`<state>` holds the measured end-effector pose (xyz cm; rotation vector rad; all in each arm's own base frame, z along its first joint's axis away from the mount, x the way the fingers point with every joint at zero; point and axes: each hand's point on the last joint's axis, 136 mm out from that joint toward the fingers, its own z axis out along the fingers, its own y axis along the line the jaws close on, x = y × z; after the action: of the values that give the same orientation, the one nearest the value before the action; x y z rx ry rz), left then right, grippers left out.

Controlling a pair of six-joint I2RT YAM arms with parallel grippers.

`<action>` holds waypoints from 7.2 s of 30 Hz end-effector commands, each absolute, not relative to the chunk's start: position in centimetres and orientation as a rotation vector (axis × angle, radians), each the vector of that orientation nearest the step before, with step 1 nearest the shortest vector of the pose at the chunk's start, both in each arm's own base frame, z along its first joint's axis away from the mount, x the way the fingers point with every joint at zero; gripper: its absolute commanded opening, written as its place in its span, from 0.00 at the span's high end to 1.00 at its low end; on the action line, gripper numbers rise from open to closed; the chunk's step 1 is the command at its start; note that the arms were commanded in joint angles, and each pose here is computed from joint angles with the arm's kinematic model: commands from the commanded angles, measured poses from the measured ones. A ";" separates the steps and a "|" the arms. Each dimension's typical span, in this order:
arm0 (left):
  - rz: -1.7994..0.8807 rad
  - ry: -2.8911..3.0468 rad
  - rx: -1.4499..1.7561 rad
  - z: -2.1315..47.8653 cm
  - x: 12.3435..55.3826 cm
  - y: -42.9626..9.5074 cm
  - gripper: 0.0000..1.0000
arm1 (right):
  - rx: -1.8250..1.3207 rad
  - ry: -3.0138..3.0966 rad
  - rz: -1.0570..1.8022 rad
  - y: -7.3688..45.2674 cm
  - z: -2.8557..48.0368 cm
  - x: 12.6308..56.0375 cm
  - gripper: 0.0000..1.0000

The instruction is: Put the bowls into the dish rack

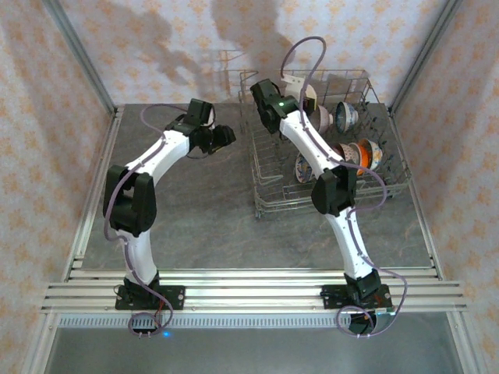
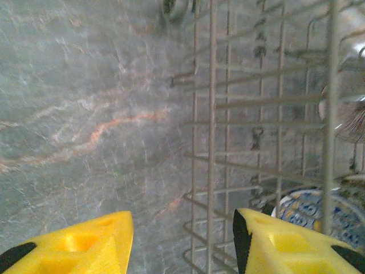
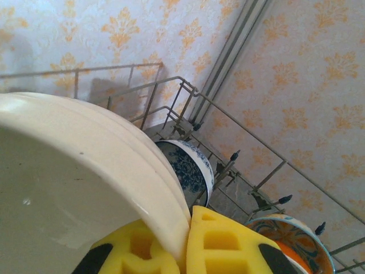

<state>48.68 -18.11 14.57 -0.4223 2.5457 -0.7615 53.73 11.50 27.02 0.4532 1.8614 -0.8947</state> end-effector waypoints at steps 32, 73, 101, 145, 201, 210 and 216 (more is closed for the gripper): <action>-0.793 2.665 -0.083 15.0 43.6 -24.0 0.53 | 0.395 1.681 -1.328 10.0 24.6 55.4 1.00; -0.624 2.715 0.093 13.7 40.2 -23.8 0.56 | 0.344 1.832 -1.101 11.4 28.8 52.1 0.99; -0.782 2.740 0.493 13.6 33.6 -30.5 0.58 | 0.423 1.873 -1.192 6.3 28.1 50.5 1.00; -0.848 2.252 -0.072 25.5 57.6 -24.8 0.41 | 0.559 1.766 -1.090 6.8 27.1 52.5 1.00; -0.981 2.108 -0.423 26.9 49.7 -21.1 0.68 | 0.454 1.926 -1.024 9.2 25.2 51.3 1.00; -0.858 2.047 -0.342 30.2 48.0 -19.0 0.47 | 0.419 1.902 -1.061 10.0 23.6 52.4 1.00; -0.813 2.032 -0.356 31.0 47.5 -17.4 0.46 | 0.393 1.908 -1.080 10.6 22.3 52.7 1.00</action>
<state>47.83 -19.12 31.42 -0.3469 2.0218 -0.9000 52.58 10.27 21.10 0.3761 1.9936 -1.0547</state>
